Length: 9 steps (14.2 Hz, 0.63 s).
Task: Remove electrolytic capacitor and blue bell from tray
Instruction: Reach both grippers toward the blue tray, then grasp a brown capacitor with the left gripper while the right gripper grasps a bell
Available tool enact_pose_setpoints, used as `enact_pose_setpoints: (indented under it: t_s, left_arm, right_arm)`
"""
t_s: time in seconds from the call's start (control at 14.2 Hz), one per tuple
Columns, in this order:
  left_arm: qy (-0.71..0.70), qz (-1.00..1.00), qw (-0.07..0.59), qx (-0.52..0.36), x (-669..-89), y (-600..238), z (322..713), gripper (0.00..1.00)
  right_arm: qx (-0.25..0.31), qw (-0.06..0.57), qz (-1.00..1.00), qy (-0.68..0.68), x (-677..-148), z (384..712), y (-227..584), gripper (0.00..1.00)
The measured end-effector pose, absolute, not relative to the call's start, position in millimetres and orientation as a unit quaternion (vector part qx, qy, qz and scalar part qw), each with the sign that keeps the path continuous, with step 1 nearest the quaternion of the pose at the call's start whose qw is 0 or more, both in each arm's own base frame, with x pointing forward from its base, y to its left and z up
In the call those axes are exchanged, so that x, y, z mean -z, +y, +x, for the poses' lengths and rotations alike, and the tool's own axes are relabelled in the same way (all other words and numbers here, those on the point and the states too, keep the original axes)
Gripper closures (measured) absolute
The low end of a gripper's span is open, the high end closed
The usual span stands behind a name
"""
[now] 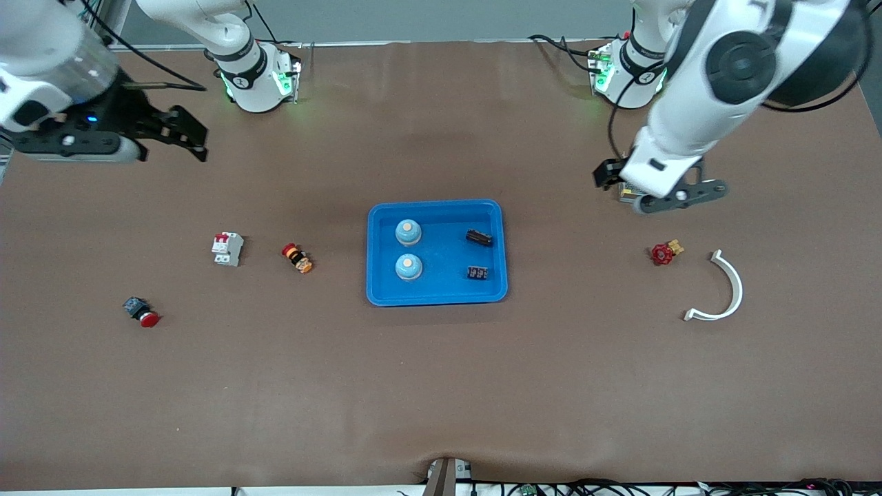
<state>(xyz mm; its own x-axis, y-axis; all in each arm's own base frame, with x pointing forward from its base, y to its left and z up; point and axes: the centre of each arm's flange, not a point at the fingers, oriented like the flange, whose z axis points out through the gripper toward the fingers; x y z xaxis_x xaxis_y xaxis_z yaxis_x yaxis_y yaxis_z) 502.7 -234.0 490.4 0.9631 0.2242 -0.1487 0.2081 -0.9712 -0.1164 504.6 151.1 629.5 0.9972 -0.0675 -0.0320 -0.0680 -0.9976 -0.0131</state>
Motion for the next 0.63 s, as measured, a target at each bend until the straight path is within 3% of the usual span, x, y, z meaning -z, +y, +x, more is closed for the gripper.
enact_pose_setpoints:
  t_s: [0.63]
  left_arm:
    - [-0.330, -0.940, 0.020, -0.086, -356, -357, 493, 0.00]
  right_arm:
    - [-0.041, 0.015, -0.998, 0.041, -545, 502, 243, 0.00]
